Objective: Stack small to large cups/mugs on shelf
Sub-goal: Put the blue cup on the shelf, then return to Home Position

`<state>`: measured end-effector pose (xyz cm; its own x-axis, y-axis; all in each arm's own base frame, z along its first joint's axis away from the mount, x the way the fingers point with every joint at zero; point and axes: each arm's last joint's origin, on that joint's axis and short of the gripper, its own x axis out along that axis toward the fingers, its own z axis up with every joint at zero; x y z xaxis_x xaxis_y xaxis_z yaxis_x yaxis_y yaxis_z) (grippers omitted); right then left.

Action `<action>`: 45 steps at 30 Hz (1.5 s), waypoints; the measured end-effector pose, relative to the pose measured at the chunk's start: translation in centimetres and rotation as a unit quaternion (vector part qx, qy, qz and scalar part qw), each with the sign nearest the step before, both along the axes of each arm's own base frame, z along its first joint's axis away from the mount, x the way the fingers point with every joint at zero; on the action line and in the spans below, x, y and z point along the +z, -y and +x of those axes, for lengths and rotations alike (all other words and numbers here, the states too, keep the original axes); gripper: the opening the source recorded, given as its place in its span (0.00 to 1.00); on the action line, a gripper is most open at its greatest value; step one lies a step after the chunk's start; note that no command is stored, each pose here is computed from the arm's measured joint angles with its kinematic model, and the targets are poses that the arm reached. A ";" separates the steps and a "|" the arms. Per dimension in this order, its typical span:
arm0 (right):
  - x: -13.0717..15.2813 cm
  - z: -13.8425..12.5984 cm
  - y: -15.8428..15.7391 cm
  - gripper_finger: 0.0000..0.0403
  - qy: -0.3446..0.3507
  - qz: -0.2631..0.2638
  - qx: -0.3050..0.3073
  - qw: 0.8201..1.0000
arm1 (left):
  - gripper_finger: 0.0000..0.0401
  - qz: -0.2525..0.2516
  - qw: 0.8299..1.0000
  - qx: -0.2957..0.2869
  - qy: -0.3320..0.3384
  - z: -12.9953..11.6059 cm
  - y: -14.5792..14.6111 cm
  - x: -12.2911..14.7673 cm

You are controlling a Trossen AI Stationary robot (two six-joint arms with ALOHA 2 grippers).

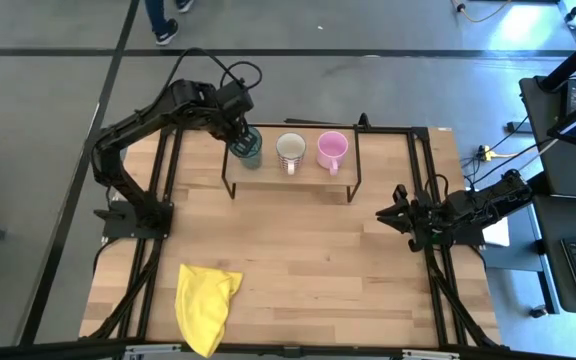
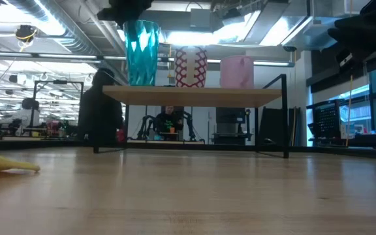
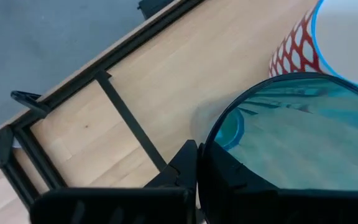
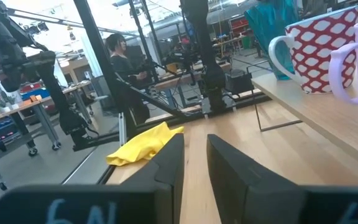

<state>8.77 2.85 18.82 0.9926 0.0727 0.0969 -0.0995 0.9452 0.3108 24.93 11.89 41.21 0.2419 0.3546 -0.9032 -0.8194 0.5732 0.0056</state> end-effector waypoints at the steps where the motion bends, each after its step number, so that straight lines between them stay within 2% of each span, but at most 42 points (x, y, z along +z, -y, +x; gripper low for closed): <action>1: 0.0 0.0 0.0 0.18 0.000 -0.001 0.000 1.000 | 0.01 -0.001 1.000 0.000 -0.001 0.1 -0.1 -0.1; 9: -0.1 0.0 0.0 0.18 -0.006 -0.003 0.000 1.000 | 0.08 0.004 1.000 -0.016 0.007 0.9 -0.3 -0.3; 15: -0.1 0.0 0.0 0.18 -0.007 -0.004 0.000 1.000 | 0.13 -0.004 1.000 -0.016 -0.003 0.6 -0.1 -0.3; 24: -0.1 0.0 0.0 0.18 -0.007 -0.003 0.000 1.000 | 0.14 -0.007 1.000 -0.027 0.009 0.4 0.3 0.0; 30: -0.1 0.0 0.0 0.18 -0.007 -0.004 -0.001 1.000 | 0.15 0.018 0.998 -0.031 0.061 -0.6 0.8 2.5; 35: -0.2 0.0 0.0 0.18 -0.007 -0.004 -0.001 1.000 | 0.14 0.057 0.990 -0.066 0.115 -1.5 1.8 5.5; 39: -0.2 0.0 0.0 0.18 -0.009 -0.004 -0.001 1.000 | 0.14 0.092 0.969 -0.130 0.188 -2.3 4.1 8.2; 42: -0.2 0.0 0.0 0.18 -0.009 -0.004 -0.001 1.000 | 0.14 0.103 0.936 -0.191 0.276 -2.5 7.0 10.0; 45: -0.2 0.0 0.0 0.18 -0.009 -0.004 -0.001 1.000 | 0.14 0.109 0.891 -0.259 0.356 -2.2 10.8 11.1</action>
